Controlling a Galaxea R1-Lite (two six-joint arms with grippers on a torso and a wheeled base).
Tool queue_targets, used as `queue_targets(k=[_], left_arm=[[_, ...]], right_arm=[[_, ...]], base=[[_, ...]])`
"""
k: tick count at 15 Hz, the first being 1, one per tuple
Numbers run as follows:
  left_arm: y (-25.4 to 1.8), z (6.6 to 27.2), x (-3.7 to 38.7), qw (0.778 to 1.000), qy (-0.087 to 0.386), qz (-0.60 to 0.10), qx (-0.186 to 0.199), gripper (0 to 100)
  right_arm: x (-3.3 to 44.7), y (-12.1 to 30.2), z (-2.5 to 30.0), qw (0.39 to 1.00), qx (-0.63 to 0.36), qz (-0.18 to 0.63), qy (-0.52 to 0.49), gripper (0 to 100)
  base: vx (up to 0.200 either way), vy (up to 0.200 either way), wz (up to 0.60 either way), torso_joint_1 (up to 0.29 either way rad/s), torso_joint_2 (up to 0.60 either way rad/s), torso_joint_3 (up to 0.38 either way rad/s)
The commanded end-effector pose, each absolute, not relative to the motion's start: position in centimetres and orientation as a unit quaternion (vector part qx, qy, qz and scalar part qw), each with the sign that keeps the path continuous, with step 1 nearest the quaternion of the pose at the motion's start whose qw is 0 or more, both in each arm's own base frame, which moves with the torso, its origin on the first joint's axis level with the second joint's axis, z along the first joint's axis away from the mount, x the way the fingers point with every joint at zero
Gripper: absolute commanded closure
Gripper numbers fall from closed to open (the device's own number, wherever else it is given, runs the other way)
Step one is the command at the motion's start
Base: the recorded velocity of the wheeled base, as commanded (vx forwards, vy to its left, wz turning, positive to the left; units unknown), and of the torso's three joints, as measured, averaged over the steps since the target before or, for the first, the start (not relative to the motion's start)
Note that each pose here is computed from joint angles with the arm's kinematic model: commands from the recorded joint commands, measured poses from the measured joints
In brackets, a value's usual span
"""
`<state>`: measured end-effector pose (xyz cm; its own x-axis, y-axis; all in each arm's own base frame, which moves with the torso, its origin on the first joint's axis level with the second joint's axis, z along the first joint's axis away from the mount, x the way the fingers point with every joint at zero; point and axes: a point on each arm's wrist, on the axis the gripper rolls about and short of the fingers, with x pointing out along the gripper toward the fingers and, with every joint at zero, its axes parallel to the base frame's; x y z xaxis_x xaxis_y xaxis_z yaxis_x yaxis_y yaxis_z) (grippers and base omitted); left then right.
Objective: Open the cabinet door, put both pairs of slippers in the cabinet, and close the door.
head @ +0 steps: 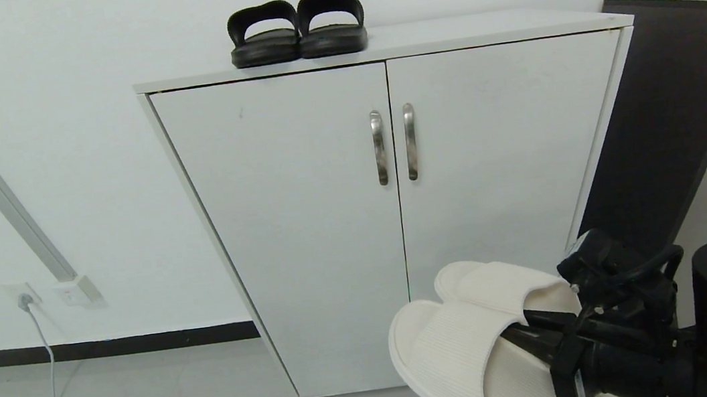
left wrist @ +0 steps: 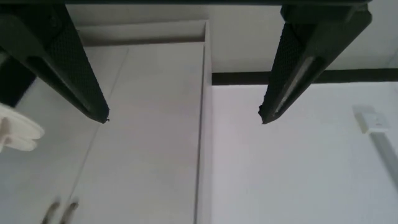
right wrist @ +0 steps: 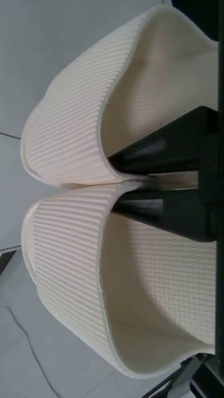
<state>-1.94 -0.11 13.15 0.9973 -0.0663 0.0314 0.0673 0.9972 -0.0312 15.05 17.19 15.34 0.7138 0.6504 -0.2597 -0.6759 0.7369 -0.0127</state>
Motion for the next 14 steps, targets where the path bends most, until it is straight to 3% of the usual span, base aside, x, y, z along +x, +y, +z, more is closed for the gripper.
queue_targets(k=[1, 4, 7, 14], left_arm=[[-0.4, 16.7, 3.4, 0.994, 0.063, -0.09, -0.024, 0], [-1.1, 18.4, 9.0, 0.982, 0.064, -0.176, -0.026, 0], [-3.5, 19.3, 13.1, 0.962, 0.083, -0.259, -0.022, 0], [-14.4, 21.5, 20.1, 0.932, 0.057, -0.359, -0.012, 0]], right_arm=[[15.3, 17.5, 14.8, 0.922, -0.058, 0.359, 0.13, 100], [15.1, 17.6, 15.2, 0.926, -0.048, 0.36, 0.104, 100], [15.0, 17.6, 15.1, 0.925, -0.05, 0.362, 0.104, 100], [15.1, 17.7, 14.8, 0.925, -0.052, 0.361, 0.11, 100]], base=[[0.0, 0.0, 0.0, 0.0, 0.0, 0.0], [0.0, 0.0, 0.0, 0.0, 0.0, 0.0], [0.0, 0.0, 0.0, 0.0, 0.0, 0.0], [0.0, 0.0, 0.0, 0.0, 0.0, 0.0]])
